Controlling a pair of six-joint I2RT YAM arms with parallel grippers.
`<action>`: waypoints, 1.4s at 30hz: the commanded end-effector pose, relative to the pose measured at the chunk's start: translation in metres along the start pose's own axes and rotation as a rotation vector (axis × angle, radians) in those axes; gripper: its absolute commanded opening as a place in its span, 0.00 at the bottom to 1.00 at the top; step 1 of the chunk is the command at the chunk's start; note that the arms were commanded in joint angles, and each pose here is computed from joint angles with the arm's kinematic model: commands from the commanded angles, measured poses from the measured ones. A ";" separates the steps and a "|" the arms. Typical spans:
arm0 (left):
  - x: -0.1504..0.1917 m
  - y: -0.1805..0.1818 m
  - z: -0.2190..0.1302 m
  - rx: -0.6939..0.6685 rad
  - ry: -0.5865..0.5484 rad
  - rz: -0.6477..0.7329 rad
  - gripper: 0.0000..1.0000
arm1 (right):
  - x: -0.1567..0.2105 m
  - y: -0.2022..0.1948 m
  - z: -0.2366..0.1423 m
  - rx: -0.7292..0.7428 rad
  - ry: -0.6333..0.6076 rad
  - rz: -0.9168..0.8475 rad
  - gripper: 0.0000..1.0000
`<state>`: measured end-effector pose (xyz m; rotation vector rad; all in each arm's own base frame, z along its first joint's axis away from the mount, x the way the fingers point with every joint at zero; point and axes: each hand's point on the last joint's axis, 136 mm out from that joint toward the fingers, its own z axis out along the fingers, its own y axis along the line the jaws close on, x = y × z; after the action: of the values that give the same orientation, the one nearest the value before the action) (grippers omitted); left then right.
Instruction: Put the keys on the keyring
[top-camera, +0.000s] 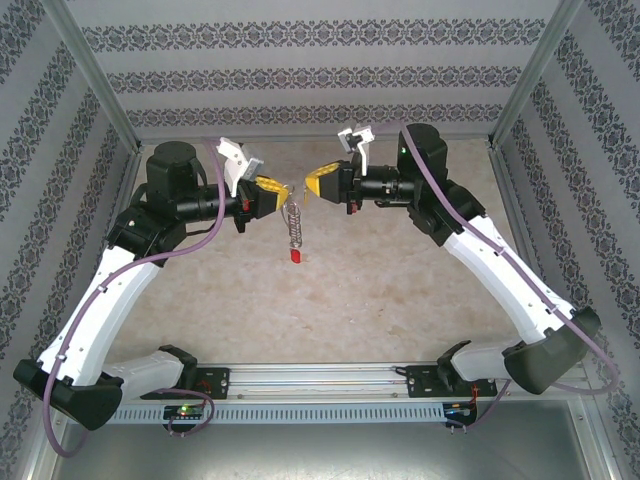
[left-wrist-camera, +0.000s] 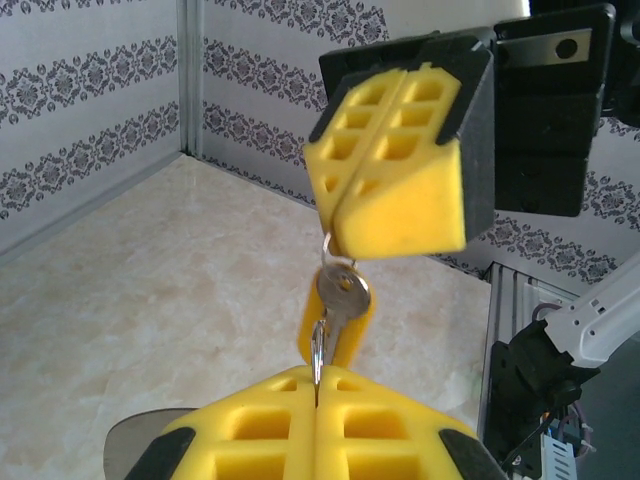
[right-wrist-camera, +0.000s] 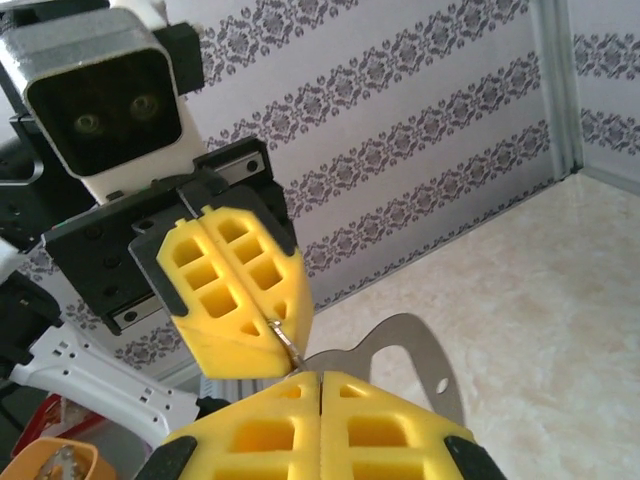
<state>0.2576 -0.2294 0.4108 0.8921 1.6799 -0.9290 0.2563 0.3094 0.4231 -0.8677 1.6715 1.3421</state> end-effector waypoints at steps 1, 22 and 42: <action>-0.028 -0.007 -0.007 0.019 -0.077 0.060 0.00 | -0.010 0.023 -0.007 -0.020 -0.022 -0.052 0.00; -0.025 -0.006 -0.005 0.028 -0.057 0.055 0.00 | -0.026 0.028 0.008 -0.026 -0.055 -0.067 0.00; -0.019 -0.002 -0.002 0.013 -0.036 0.064 0.00 | -0.022 0.006 0.016 0.053 -0.014 -0.029 0.00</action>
<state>0.2617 -0.2320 0.4176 0.9030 1.6642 -0.9283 0.2635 0.3256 0.4362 -0.8372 1.6896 1.2892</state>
